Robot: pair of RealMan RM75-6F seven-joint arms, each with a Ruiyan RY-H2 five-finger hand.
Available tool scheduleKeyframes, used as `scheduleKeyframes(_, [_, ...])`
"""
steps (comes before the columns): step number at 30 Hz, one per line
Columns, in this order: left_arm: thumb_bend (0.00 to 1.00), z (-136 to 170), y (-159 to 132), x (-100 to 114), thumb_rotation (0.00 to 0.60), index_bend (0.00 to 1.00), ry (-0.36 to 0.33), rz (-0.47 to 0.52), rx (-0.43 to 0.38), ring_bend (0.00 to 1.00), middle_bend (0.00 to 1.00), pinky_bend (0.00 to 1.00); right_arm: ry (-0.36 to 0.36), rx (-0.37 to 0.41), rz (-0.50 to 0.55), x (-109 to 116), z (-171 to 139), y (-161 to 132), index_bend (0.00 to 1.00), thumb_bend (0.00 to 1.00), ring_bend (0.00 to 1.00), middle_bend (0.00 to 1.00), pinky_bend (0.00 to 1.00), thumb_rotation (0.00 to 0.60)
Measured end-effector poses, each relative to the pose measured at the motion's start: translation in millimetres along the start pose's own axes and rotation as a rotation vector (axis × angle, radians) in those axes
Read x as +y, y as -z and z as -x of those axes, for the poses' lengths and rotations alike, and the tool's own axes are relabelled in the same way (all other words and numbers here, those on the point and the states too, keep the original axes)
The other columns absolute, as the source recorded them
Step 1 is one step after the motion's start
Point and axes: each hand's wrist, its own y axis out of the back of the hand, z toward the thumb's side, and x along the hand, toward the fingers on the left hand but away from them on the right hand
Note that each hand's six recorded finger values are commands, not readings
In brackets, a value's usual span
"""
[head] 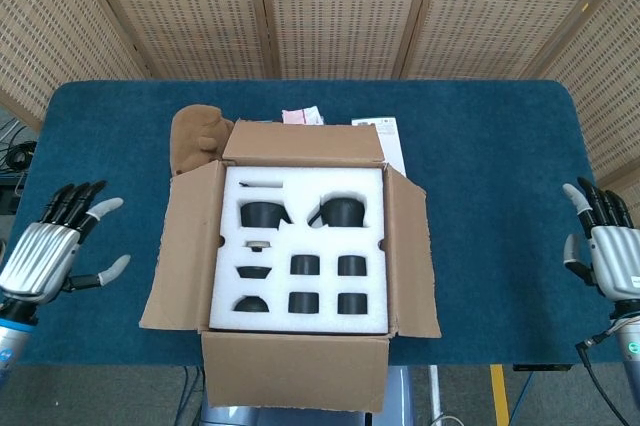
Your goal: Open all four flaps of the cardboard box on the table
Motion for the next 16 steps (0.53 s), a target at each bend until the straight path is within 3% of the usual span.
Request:
scheduleKeyframes(10, [0.21, 23.2, 32.8, -7.8, 0.183, 0.12, -0.102, -0.032, 0.149, 0.00, 0.02, 0.00, -0.003, -0.012, -0.049, -7.1, -6.6, -2.6, 0.00, 0.72, 0.00, 0.00, 0.00, 0.600])
scheduleKeyframes(16, [0.21, 36.5, 43.0, -19.5, 0.185, 0.12, -0.094, -0.020, 0.205, 0.00, 0.02, 0.00, -0.001, -0.026, -0.064, -10.2, -11.9, -2.8, 0.00, 0.72, 0.00, 0.00, 0.00, 0.600])
